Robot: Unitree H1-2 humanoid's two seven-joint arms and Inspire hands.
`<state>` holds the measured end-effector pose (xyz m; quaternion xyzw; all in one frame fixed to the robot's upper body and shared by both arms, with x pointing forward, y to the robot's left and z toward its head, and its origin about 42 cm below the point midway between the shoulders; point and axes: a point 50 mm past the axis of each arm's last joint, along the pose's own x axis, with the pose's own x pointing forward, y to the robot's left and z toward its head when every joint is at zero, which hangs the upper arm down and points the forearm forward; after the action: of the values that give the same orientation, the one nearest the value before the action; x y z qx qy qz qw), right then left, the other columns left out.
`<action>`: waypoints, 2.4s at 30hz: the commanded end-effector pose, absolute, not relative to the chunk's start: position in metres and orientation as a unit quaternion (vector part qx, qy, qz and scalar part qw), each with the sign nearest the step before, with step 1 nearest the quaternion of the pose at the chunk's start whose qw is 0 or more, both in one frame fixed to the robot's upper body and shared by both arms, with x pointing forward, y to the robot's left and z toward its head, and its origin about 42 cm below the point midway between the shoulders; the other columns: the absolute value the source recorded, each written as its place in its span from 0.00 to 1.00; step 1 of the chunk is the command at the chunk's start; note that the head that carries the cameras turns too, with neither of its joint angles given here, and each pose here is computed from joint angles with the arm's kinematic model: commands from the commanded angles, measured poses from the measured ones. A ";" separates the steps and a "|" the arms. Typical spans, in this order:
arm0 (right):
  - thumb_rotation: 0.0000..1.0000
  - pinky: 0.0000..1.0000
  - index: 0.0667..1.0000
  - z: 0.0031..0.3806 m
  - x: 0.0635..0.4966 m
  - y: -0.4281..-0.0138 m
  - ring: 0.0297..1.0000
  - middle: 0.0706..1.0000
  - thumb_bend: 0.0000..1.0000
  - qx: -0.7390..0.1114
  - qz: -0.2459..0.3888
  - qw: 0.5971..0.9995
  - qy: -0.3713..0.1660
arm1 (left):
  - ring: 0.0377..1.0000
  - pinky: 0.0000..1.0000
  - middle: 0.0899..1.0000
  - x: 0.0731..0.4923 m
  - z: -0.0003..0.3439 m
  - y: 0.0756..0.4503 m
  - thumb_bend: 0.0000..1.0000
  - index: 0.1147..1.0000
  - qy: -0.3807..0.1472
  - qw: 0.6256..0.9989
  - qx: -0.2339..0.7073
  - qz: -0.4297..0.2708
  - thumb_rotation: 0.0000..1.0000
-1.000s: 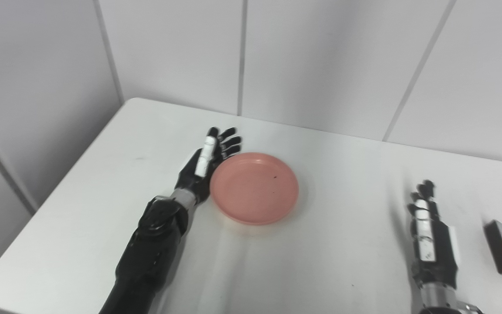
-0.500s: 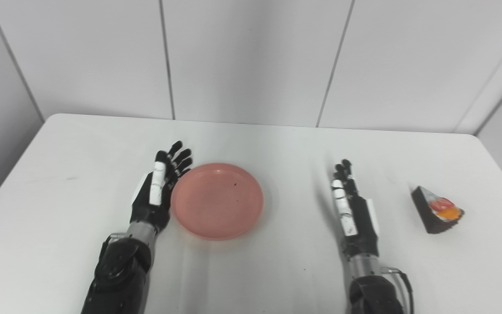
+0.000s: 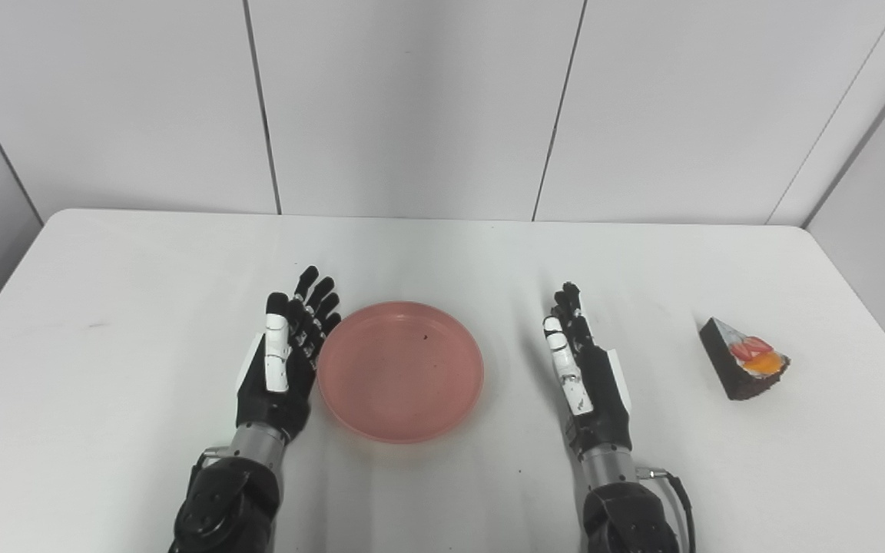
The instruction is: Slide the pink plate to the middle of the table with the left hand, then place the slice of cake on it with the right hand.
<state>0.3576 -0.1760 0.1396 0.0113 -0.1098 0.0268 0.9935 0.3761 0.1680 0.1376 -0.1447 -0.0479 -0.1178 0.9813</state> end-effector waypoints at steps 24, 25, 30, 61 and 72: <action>0.42 0.74 0.86 0.312 0.369 -0.329 0.84 0.86 0.73 -0.438 -0.118 0.883 -0.119 | 0.98 0.98 0.98 0.375 0.118 0.164 0.77 0.99 -0.028 0.985 -0.109 -0.134 1.00; 0.41 0.74 0.86 0.314 0.369 -0.333 0.84 0.86 0.74 -0.447 -0.126 0.879 -0.111 | 0.98 0.97 0.98 0.376 0.118 0.165 0.77 0.98 -0.029 0.985 -0.107 -0.133 1.00; 0.35 0.69 0.86 0.323 0.367 -0.347 0.84 0.87 0.79 -0.472 -0.157 0.863 -0.088 | 0.97 0.96 0.97 0.378 0.120 0.173 0.76 0.98 -0.026 0.985 -0.099 -0.137 1.00; 0.28 0.73 0.85 0.280 0.390 -0.376 0.86 0.89 0.92 -0.545 -0.120 0.820 0.129 | 0.98 0.97 0.98 0.378 0.122 0.195 0.77 0.97 -0.026 0.983 -0.104 -0.150 1.00; 0.18 0.66 0.80 0.260 0.398 -0.395 0.72 0.78 0.89 -0.551 -0.119 0.810 0.163 | 0.98 0.97 0.98 0.376 0.124 0.192 0.76 0.98 -0.031 0.983 -0.102 -0.151 1.00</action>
<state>0.3946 -0.3856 0.2395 -0.5351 0.1865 -0.0963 0.8183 0.3847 0.1853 0.1389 -0.1073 -0.0570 -0.1560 0.9803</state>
